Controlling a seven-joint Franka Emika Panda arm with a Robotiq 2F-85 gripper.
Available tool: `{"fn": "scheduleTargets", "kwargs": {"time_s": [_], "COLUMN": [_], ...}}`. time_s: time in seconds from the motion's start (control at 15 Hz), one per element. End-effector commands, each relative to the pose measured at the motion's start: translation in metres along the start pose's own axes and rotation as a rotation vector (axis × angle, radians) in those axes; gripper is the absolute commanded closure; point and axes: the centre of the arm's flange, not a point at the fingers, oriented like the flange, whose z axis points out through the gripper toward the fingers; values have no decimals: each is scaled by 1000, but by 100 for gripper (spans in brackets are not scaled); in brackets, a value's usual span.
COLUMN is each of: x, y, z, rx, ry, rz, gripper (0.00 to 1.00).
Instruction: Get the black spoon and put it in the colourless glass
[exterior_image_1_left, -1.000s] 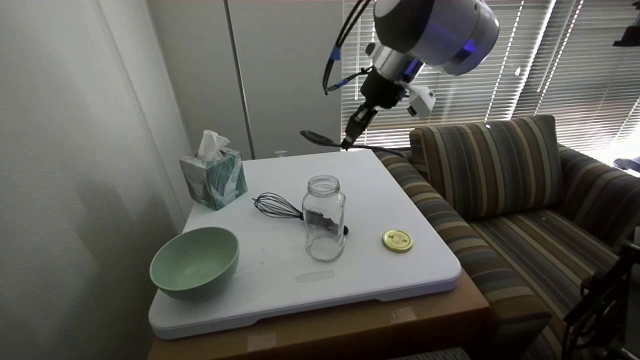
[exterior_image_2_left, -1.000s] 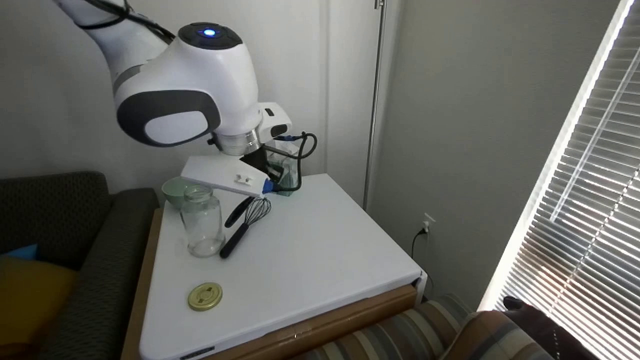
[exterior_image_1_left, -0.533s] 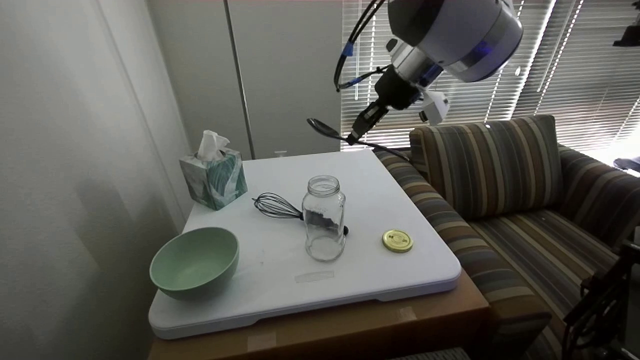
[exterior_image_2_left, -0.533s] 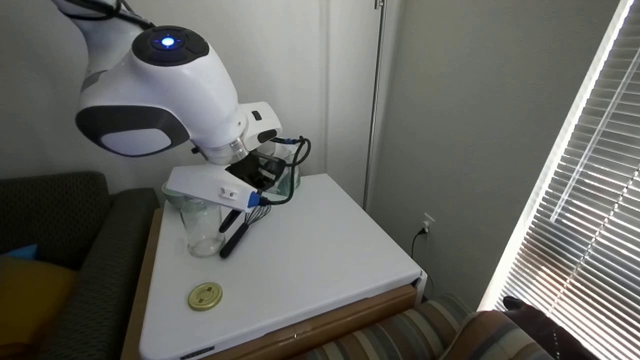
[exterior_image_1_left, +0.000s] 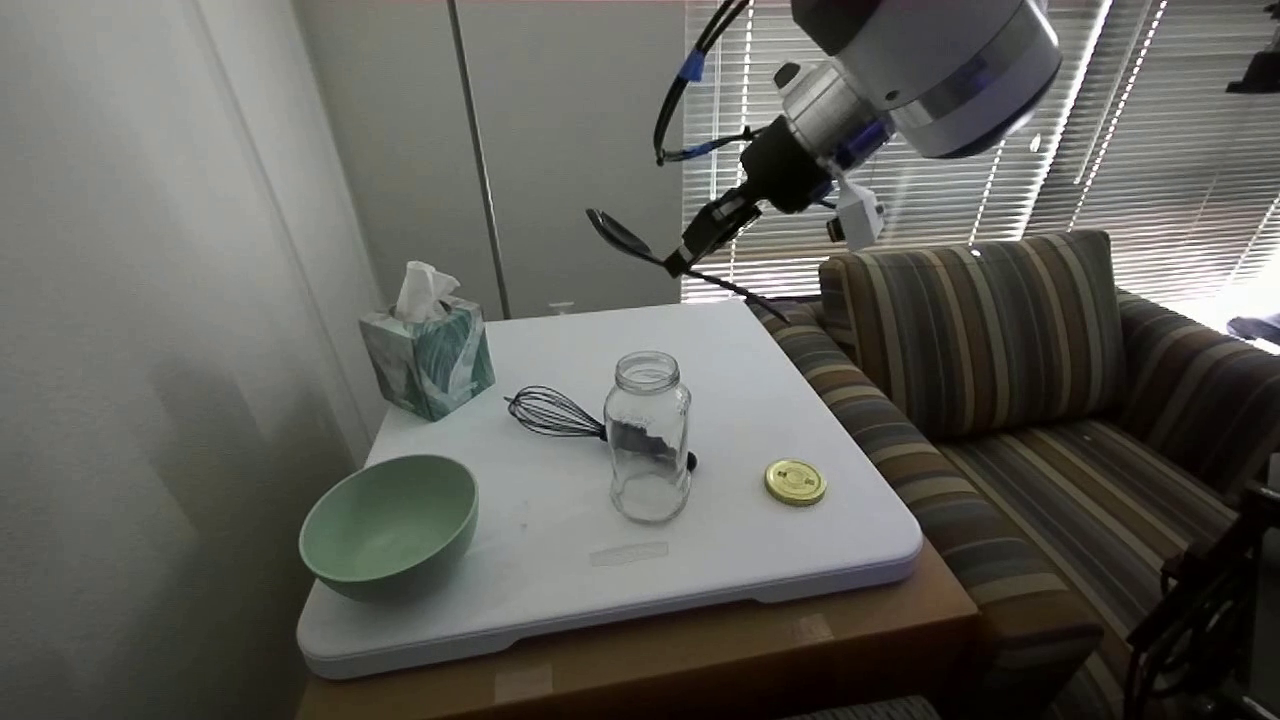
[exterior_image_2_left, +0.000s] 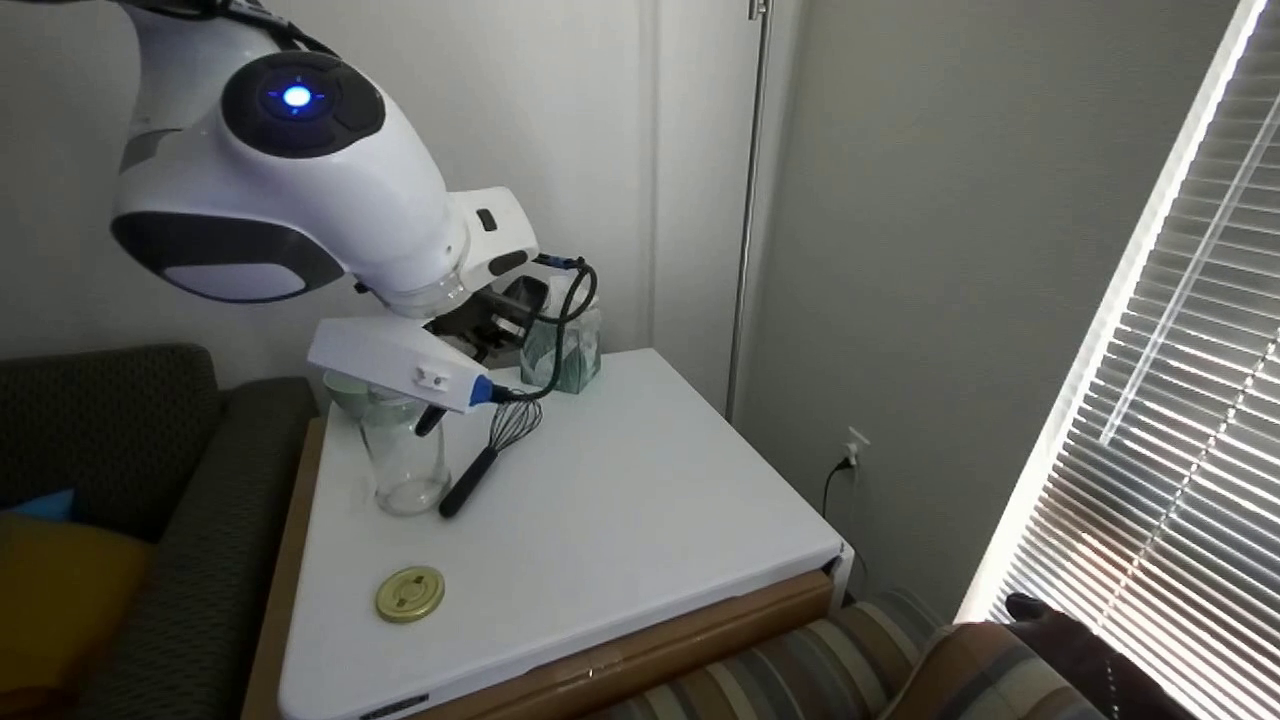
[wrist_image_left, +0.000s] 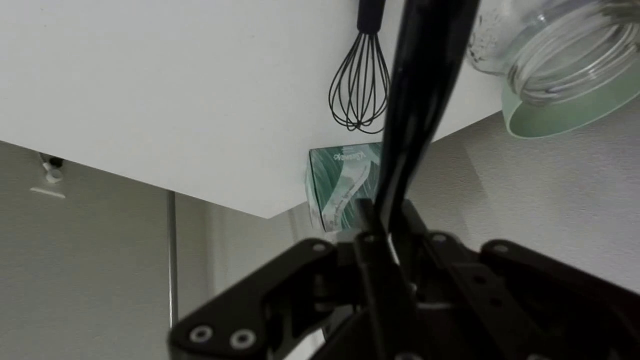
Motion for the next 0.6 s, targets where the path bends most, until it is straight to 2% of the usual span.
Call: {"fn": "scheduleTargets", "kwargs": {"time_s": [0.0, 0.2, 0.53], "x": [-21, -20, -6], "y": [-18, -40, -37], "z": [-4, -3, 14], "rx": [19, 40, 87], "ry": [59, 118, 222], "rz": [-60, -110, -176], "gripper": [97, 97, 97]}}
